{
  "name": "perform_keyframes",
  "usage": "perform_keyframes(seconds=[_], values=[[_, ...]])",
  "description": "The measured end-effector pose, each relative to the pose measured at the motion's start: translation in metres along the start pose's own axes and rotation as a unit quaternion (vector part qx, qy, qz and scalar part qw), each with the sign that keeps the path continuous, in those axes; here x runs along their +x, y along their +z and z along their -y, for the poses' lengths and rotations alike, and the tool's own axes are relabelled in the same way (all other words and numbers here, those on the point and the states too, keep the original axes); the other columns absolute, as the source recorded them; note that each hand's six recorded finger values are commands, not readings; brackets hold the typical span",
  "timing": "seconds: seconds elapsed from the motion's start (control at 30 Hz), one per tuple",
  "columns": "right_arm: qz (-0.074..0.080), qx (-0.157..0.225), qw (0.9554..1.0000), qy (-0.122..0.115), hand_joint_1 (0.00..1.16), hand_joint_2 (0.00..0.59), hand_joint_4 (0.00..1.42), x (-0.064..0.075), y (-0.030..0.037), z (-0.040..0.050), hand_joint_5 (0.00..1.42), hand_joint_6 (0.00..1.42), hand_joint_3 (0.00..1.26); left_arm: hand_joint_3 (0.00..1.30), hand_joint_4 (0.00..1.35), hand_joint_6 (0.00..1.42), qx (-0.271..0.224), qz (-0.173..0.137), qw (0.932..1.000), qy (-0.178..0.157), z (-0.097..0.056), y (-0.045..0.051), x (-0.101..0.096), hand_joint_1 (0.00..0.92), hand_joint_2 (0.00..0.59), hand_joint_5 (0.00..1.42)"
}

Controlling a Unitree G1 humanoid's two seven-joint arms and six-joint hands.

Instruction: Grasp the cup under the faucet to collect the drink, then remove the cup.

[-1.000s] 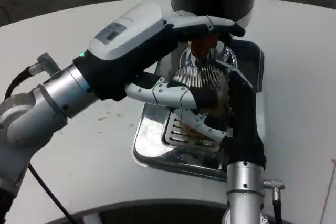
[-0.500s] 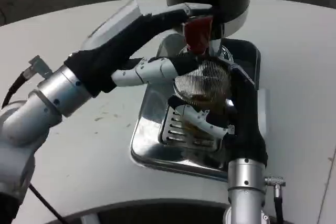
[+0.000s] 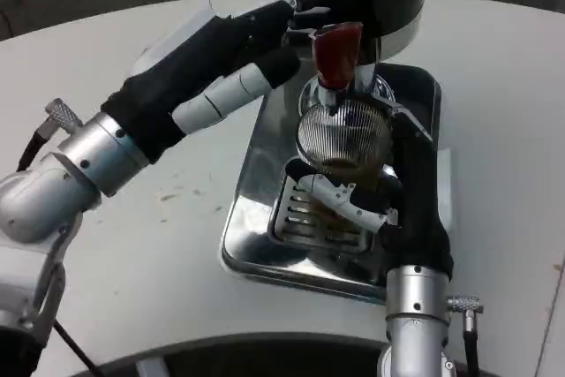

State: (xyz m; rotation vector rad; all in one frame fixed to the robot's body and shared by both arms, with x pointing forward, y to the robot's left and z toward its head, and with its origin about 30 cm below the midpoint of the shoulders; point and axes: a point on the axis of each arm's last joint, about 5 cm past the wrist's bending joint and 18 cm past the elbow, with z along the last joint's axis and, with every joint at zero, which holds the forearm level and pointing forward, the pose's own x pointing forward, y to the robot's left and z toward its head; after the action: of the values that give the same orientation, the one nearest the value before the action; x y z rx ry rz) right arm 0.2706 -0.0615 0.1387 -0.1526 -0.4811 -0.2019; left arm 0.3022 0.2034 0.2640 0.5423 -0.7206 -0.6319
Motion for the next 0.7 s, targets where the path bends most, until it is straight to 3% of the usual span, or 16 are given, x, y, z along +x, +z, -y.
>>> perform_keyframes(seconds=[0.27, 0.5, 0.7], values=[[0.013, 0.005, 0.9999, -0.008, 1.03, 0.139, 0.79, 0.001, 0.0045, 0.0022, 0.86, 0.69, 0.74, 0.19, 0.14, 0.15, -0.069, -0.032, 0.9971, 0.0, 0.002, -0.0054, -0.01, 0.0, 0.066, 0.22], [0.034, 0.01, 0.9993, -0.014, 1.03, 0.139, 0.8, 0.002, 0.0115, 0.0054, 0.87, 0.7, 0.74, 0.2, 0.13, 0.14, -0.119, -0.033, 0.9923, 0.002, -0.001, 0.0017, -0.018, 0.0, 0.065, 0.22], [0.034, 0.009, 0.9992, -0.017, 1.04, 0.133, 0.8, 0.0, 0.0123, 0.0094, 0.87, 0.7, 0.75, 0.21, 0.13, 0.13, -0.131, -0.034, 0.9908, 0.009, -0.003, 0.0073, -0.027, 0.0, 0.07, 0.22]])
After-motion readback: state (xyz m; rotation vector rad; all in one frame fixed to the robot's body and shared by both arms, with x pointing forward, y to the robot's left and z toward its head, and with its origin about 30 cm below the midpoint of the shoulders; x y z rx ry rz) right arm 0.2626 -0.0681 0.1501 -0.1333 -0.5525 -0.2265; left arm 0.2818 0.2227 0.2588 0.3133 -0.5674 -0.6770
